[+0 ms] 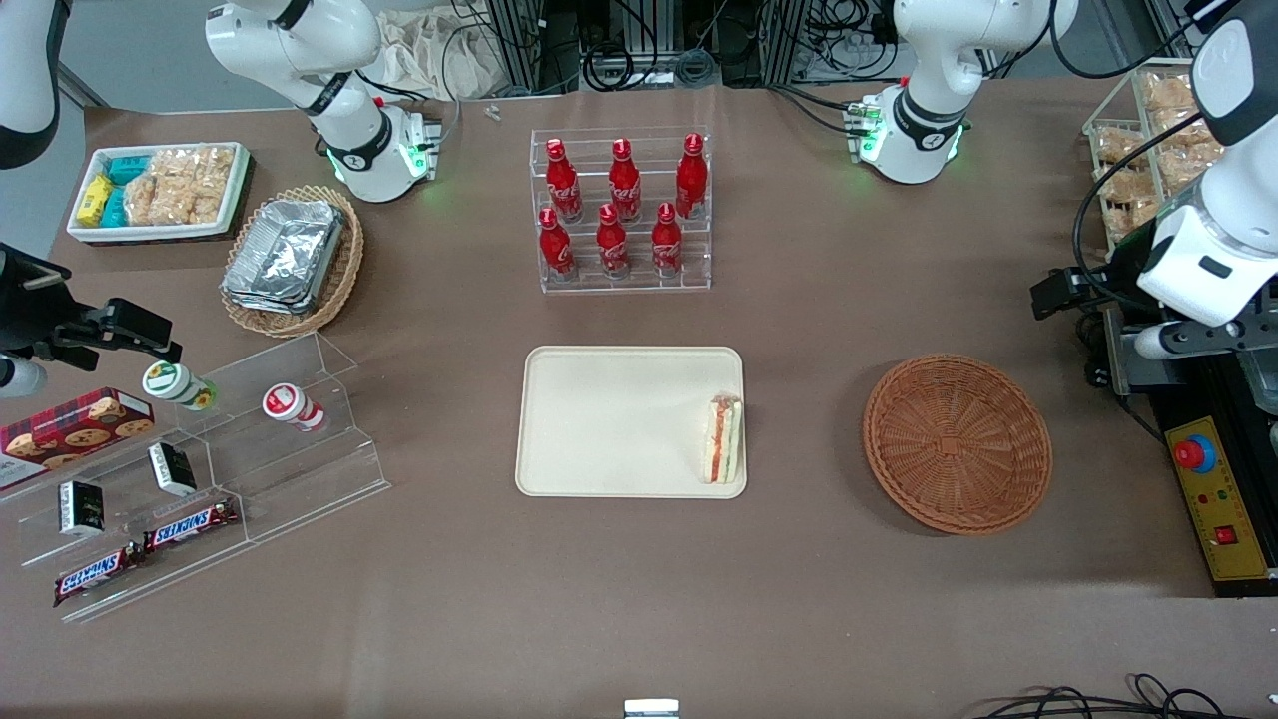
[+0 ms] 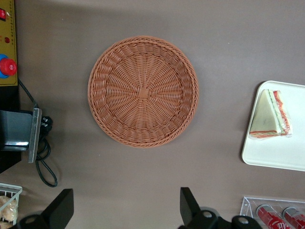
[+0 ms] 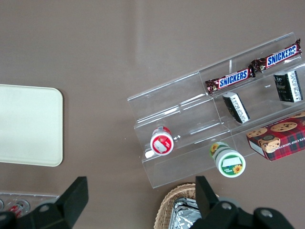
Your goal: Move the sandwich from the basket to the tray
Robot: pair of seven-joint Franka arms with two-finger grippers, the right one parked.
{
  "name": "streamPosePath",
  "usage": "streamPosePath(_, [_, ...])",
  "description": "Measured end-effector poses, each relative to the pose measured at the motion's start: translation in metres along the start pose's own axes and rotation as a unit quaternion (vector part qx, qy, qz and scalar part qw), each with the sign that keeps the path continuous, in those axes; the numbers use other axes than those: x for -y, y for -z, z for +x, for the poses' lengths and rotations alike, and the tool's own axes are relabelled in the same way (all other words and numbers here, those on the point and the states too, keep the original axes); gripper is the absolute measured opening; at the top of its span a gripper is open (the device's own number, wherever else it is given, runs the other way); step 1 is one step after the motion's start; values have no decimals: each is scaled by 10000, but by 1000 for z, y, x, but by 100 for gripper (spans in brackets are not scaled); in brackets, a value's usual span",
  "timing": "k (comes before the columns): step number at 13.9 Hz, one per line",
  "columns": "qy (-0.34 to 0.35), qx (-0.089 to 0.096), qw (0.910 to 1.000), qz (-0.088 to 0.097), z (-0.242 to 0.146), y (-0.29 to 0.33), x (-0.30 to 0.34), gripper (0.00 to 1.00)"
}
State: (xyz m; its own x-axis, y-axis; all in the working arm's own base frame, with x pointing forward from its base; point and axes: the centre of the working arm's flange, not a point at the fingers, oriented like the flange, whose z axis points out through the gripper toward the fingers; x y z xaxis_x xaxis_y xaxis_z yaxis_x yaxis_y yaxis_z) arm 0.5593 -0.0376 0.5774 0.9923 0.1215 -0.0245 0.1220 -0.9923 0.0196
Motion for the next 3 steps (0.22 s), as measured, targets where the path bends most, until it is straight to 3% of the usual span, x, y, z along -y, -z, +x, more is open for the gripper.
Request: streamPosePath(3, [42, -31, 10000, -8, 1, 1, 4, 100])
